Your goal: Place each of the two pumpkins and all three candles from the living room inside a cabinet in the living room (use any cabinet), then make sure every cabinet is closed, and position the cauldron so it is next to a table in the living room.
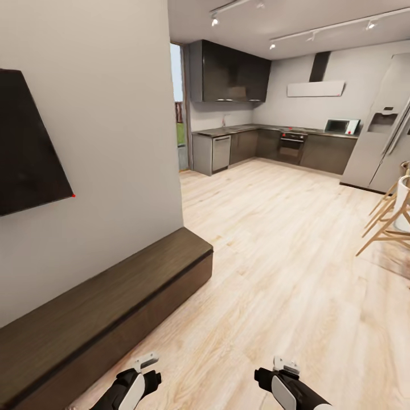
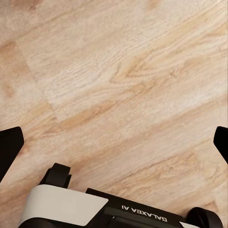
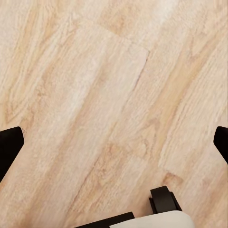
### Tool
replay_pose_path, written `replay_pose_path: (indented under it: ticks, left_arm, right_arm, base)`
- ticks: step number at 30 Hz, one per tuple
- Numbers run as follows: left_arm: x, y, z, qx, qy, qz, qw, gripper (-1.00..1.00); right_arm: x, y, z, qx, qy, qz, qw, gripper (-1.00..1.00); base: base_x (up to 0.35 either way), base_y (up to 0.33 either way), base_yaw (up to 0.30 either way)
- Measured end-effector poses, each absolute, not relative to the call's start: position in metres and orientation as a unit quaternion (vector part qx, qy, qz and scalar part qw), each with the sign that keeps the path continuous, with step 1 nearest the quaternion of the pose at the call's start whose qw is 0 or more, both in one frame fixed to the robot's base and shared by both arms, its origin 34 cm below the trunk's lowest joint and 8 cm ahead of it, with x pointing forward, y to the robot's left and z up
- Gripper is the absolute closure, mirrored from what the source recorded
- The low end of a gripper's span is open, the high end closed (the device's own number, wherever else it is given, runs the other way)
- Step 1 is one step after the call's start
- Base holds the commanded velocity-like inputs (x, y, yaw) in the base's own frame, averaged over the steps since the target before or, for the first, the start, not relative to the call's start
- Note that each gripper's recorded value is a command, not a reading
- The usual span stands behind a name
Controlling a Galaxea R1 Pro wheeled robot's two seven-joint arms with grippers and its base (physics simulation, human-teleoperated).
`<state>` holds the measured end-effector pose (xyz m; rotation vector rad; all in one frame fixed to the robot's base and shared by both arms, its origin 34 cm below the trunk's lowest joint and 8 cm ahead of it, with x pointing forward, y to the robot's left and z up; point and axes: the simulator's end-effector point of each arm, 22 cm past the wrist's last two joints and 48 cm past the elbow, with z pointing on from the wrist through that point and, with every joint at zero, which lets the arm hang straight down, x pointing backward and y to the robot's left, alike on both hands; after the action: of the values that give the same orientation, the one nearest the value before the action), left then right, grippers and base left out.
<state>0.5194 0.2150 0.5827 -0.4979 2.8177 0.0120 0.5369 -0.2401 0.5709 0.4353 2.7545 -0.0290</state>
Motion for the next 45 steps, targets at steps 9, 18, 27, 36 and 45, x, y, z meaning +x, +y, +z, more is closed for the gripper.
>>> replay_pose_path:
  ticks: [9,18,27,36,45]
  left_arm:
    - [0.5197,0.215,0.5828,-0.172,0.975,0.004,0.14,-1.0]
    - [0.5198,0.2149,0.5829,-0.172,0.975,0.004,0.14,-1.0]
    - [0.5201,0.2148,0.583,-0.171,0.975,0.004,0.14,-1.0]
    - [0.5199,0.2145,0.5829,-0.171,0.975,0.004,0.14,-1.0]
    - [0.52,0.2147,0.583,-0.171,0.975,0.004,0.14,-1.0]
  right_arm:
    - [0.537,-0.24,0.5709,0.154,0.972,-0.01,0.176,-1.0]
    - [0.5369,-0.2401,0.5709,0.153,0.972,-0.01,0.176,-1.0]
    - [0.5369,-0.2401,0.5709,0.154,0.972,-0.01,0.175,-1.0]
    - [0.5369,-0.2399,0.5709,0.153,0.972,-0.01,0.176,-1.0]
    - [0.5369,-0.2401,0.5709,0.153,0.972,-0.01,0.176,-1.0]
  base:
    - [0.0,0.0,0.291]
    - [0.0,0.0,0.291]
    - [-0.001,0.0,0.291]
    - [-0.147,-0.015,0.291]
    - [-0.2,-0.177,0.291]
